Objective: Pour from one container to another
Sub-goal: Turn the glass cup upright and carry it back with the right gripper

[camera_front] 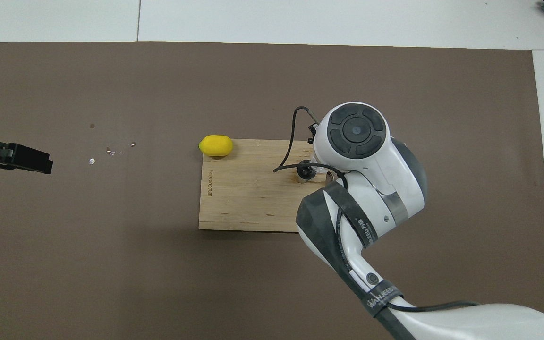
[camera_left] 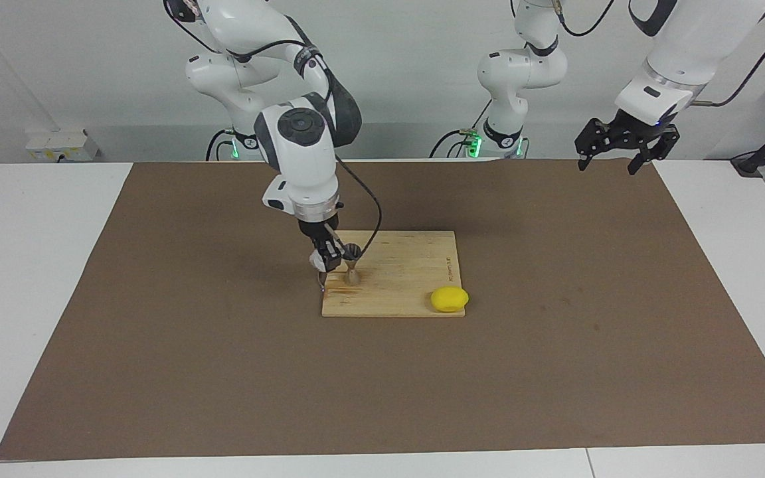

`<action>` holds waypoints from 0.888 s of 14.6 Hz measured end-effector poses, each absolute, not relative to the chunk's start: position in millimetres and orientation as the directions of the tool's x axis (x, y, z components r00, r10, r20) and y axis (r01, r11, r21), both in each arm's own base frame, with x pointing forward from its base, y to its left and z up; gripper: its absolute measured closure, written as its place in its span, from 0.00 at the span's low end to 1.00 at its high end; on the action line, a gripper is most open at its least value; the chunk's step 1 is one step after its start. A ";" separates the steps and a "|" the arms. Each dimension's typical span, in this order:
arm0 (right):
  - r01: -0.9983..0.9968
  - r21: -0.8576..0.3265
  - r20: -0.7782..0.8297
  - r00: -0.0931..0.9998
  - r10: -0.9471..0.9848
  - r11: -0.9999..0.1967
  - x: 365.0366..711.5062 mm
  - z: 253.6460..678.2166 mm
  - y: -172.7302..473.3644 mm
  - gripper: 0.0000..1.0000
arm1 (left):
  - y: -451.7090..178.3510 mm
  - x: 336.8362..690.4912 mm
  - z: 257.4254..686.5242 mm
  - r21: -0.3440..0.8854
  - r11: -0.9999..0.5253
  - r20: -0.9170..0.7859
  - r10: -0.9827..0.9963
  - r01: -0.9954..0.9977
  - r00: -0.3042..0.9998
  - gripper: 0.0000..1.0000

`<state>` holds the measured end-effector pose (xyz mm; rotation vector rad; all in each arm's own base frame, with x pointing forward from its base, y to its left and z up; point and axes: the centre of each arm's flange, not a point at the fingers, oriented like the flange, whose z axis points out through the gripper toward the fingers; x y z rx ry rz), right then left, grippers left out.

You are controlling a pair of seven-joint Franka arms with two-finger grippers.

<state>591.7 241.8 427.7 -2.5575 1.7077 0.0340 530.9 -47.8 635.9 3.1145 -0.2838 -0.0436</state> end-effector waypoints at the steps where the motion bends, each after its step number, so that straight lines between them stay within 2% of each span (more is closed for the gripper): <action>1: -0.936 -0.041 -0.108 0.351 -0.930 -0.349 597.7 426.4 225.2 0.49 | -47.8 530.9 635.9 0.016 -0.983 -0.027 -0.181 -0.181 0.983 0.00; 6: -0.975 -0.028 -0.339 0.217 -0.915 -0.221 618.3 402.2 111.7 0.49 | -47.8 530.9 635.9 0.016 -0.983 -0.027 -0.181 -0.181 0.983 0.00; 13: -0.988 -0.037 -0.501 0.150 -0.853 -0.152 598.5 348.9 -6.7 0.49 | -47.8 530.9 635.9 0.016 -0.983 -0.027 -0.181 -0.181 0.983 0.00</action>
